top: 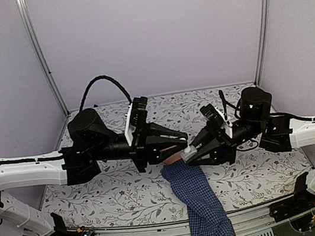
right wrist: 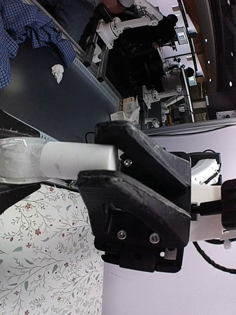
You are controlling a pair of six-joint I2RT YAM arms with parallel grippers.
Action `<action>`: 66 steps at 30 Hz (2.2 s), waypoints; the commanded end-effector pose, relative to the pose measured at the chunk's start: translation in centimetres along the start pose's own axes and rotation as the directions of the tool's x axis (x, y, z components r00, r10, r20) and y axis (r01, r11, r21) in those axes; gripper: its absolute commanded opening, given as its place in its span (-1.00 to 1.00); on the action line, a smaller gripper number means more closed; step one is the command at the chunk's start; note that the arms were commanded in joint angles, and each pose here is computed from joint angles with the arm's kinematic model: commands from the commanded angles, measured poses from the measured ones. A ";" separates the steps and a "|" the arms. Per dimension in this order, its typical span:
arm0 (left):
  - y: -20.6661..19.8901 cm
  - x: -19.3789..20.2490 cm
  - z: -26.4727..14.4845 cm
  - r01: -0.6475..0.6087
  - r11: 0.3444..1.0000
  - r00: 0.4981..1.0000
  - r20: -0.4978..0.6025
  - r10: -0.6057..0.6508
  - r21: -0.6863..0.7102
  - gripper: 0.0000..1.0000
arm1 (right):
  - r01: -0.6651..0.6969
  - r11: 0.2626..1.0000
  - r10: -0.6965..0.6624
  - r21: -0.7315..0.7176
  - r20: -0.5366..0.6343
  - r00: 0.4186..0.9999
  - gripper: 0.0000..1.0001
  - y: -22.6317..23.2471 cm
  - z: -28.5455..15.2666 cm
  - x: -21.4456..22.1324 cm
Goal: Paint the nails
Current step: Screw the nail polish bottle.
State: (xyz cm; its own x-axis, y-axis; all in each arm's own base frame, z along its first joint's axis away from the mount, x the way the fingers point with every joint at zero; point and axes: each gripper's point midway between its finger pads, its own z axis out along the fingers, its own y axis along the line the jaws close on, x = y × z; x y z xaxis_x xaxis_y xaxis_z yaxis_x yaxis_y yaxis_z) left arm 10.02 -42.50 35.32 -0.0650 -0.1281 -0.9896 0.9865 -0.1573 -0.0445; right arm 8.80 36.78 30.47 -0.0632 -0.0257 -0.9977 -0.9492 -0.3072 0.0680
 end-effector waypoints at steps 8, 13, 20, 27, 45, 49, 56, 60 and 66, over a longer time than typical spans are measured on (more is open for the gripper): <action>1.8 1.8 -1.7 0.057 0.993 0.992 -0.106 -0.068 -0.104 -0.53 | 0.127 0.992 -0.127 0.009 0.085 0.988 -1.00 -0.3 0.5 -4.6; 2.8 -2.0 -3.9 0.052 0.980 0.998 -0.023 -0.057 -0.191 -0.02 | 0.074 0.994 -0.078 0.078 0.048 0.996 -1.00 -2.4 0.6 -3.1; 5.9 -2.6 -6.8 0.117 0.929 0.992 0.006 -0.122 -0.351 0.09 | -0.036 0.963 0.032 0.267 0.020 0.999 -1.00 -6.8 -0.1 -0.9; 8.7 -1.9 -8.6 0.157 0.847 0.985 0.017 -0.173 -0.507 0.11 | -0.034 0.873 0.004 0.486 0.063 0.998 -1.00 -9.9 -2.1 -1.2; 12.6 -1.2 -3.2 0.184 0.865 0.976 -0.020 -0.218 -0.468 0.02 | 0.012 0.695 0.007 0.719 -0.023 1.000 -1.00 -15.0 -4.3 -0.6; 14.1 -1.2 -3.0 0.196 0.833 0.971 -0.015 -0.238 -0.517 -0.04 | 0.012 0.698 0.007 0.716 -0.023 1.000 -1.00 -15.1 -4.1 -0.7; 15.9 -0.8 -3.7 0.222 0.772 0.962 0.007 -0.271 -0.595 -0.09 | 0.023 0.686 -0.006 0.727 -0.026 1.000 -1.00 -15.3 -4.4 -1.1; 16.2 -0.6 -4.3 0.233 0.760 0.959 0.013 -0.284 -0.606 -0.09 | 0.036 0.694 -0.015 0.719 -0.035 0.999 -1.00 -15.1 -4.2 -1.3; 15.8 -0.9 -4.1 0.228 0.785 0.961 0.004 -0.277 -0.576 -0.08 | 0.045 0.700 -0.016 0.713 -0.047 0.999 -1.00 -15.3 -4.0 -1.1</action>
State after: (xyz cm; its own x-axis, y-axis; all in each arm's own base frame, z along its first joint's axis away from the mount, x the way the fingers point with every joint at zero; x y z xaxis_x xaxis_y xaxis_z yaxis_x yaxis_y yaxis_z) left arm 26.09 -41.10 34.11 -0.3431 -0.0695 -0.9367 0.8402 0.4232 -0.3392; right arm 24.67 37.24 29.14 -0.0659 -0.0806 -0.9946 -0.8786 0.4771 0.0196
